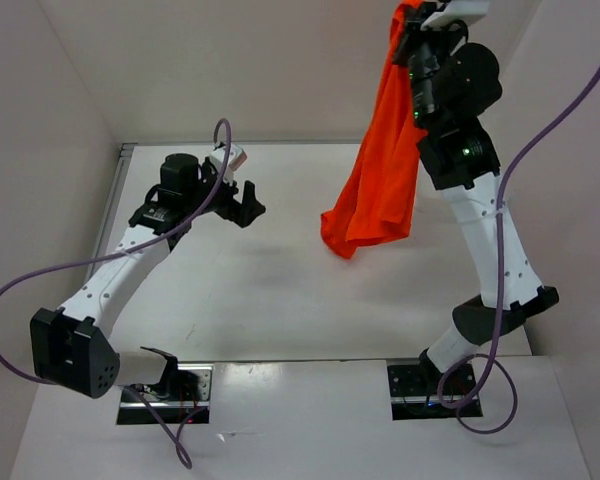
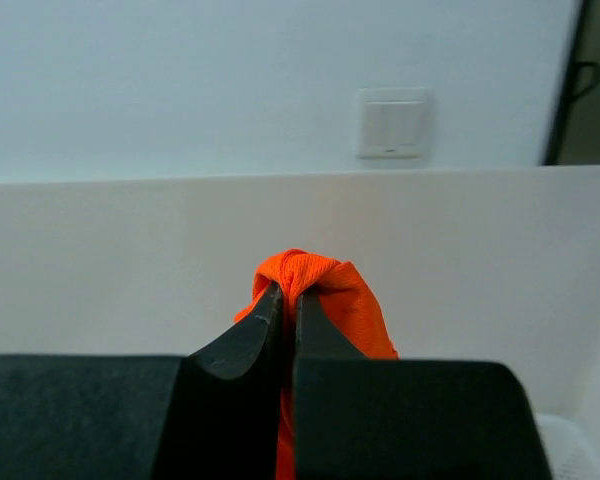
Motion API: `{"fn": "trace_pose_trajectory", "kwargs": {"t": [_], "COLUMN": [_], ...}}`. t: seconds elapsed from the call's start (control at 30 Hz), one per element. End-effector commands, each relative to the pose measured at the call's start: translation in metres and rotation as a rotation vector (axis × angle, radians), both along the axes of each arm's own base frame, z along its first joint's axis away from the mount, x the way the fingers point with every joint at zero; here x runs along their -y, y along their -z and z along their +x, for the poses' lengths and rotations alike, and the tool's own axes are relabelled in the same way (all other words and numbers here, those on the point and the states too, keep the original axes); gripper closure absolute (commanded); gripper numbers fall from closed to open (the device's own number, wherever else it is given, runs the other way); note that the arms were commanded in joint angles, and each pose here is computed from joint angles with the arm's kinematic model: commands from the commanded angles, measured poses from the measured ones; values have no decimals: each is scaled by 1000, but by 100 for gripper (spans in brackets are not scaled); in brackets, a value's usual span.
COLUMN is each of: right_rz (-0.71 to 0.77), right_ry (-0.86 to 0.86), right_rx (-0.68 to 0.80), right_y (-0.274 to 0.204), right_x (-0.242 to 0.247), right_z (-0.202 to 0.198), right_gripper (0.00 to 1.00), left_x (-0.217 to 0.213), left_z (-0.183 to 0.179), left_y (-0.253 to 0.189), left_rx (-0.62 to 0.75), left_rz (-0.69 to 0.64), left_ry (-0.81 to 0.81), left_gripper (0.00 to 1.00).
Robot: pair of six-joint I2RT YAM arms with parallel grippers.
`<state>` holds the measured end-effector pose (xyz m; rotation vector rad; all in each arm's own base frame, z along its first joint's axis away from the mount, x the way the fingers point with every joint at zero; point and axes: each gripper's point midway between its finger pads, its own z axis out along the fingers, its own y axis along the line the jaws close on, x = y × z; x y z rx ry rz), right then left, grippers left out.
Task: Fold and stack the shorts
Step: Grab the shorts from the pile, then move the shorts to the center of the board
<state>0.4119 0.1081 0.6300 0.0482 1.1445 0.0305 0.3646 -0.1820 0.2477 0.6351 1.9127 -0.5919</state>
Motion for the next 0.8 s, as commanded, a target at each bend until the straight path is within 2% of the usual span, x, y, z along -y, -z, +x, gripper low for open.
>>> {"fn": "trace_pose_trajectory", "kwargs": {"t": [0.0,0.07,0.2,0.3,0.33,0.37,0.47,0.53,0.6,0.63,0.67,0.73,0.77], "right_rz": [-4,27,163,220,228,227,210,68,-69,-148,-280,-365,-430], "right_ry": [-177,-224,-256,-301,-322,-352,-309,-197,-172,-227,-252,-358,-543], "right_rx": [-77,-148,-406,-525,-552,-594,-698,-718,-705,-709,-757,-825,-914], "right_y": [30,54,136,174,183,199,247,280,305,317,351,380,419], "right_x": [-67,-89,-117,-141,-148,-157,-153,-130,-118,-123,-120,-124,-143], "right_z": [22,31,62,62,59,59,57,58,54,48,39,16,-11], "right_gripper": [100,100,100,99,94,70,14,4,4,4,4,2,1], "left_x": [-10,-24,-45,-48,-47,-46,-42,-43,-44,-44,-44,-45,-44], "left_z": [-3,-3,1,2,3,3,-1,-4,-10,-12,-13,-18,-20], "left_y": [-25,-27,-32,-40,-33,-30,-14,1,14,19,19,27,24], "left_rx": [91,93,104,112,92,82,41,8,-17,-28,-21,-37,-29], "left_rz": [0,1,4,-1,4,3,2,10,16,19,17,21,15], "left_ry": [-49,-83,-144,-146,-146,-136,-112,-112,-112,-112,-112,-111,-103], "left_gripper": [0,0,0,0,0,0,0,0,0,0,0,0,0]}}
